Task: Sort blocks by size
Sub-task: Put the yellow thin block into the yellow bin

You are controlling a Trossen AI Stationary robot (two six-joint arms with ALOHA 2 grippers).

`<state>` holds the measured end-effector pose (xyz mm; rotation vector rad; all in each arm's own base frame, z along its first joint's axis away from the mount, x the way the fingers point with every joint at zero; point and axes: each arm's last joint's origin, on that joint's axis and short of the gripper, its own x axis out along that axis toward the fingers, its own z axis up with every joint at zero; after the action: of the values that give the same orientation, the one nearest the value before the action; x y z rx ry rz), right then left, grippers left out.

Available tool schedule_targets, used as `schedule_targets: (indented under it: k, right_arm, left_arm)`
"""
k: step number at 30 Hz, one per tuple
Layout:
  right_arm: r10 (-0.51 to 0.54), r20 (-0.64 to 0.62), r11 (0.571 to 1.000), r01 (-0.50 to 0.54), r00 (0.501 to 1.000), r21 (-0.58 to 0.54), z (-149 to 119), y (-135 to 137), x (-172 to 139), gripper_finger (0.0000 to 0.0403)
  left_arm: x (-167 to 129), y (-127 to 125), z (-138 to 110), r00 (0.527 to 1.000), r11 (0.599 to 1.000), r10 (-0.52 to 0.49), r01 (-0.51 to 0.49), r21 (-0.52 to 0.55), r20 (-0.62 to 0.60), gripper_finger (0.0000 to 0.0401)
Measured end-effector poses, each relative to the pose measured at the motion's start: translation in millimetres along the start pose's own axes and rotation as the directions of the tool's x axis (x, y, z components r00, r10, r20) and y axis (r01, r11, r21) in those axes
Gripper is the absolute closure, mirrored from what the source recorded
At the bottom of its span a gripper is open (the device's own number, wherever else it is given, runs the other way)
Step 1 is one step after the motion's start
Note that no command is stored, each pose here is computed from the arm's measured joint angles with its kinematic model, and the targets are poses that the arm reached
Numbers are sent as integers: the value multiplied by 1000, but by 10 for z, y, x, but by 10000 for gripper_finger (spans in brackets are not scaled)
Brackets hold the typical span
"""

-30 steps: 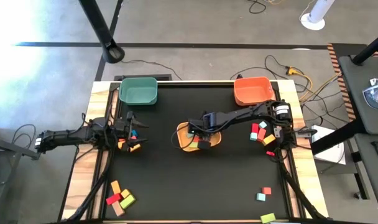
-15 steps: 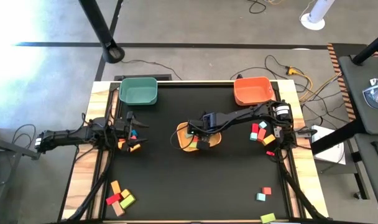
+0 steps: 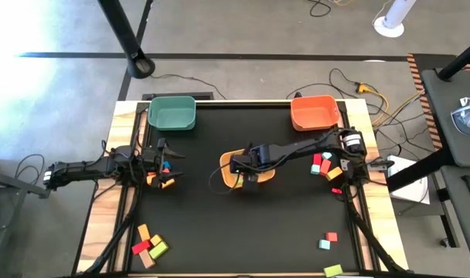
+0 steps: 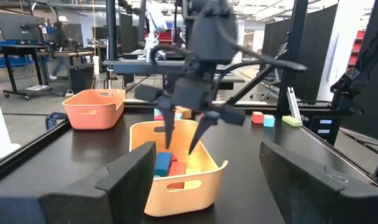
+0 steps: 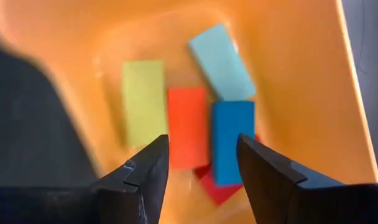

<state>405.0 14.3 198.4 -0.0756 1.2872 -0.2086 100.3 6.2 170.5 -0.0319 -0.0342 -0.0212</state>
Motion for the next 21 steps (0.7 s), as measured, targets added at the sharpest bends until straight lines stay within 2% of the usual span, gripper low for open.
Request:
schedule_targets:
  k: [4, 10, 14, 21]
  right_arm:
    - [4, -45, 1000, -3, 999, 12, 1, 201, -229, 235]
    - [9, -131, 1000, -5, 991, 28, -174, 776, -666, 236]
    - [17, -174, 997, -3, 985, 81, -436, 1259, -909, 223]
    - [147, -277, 974, -90, 950, 207, -1109, 2109, -1187, 188]
  left_arm:
    - [0, 0, 0, 1000, 1000, 0, 0, 0, 0, 127]
    - [0, 0, 0, 1000, 1000, 0, 0, 0, 0, 127]
    - [0, 0, 0, 1000, 1000, 0, 0, 0, 0, 127]
    - [0, 0, 0, 1000, 1000, 0, 0, 0, 0, 127]
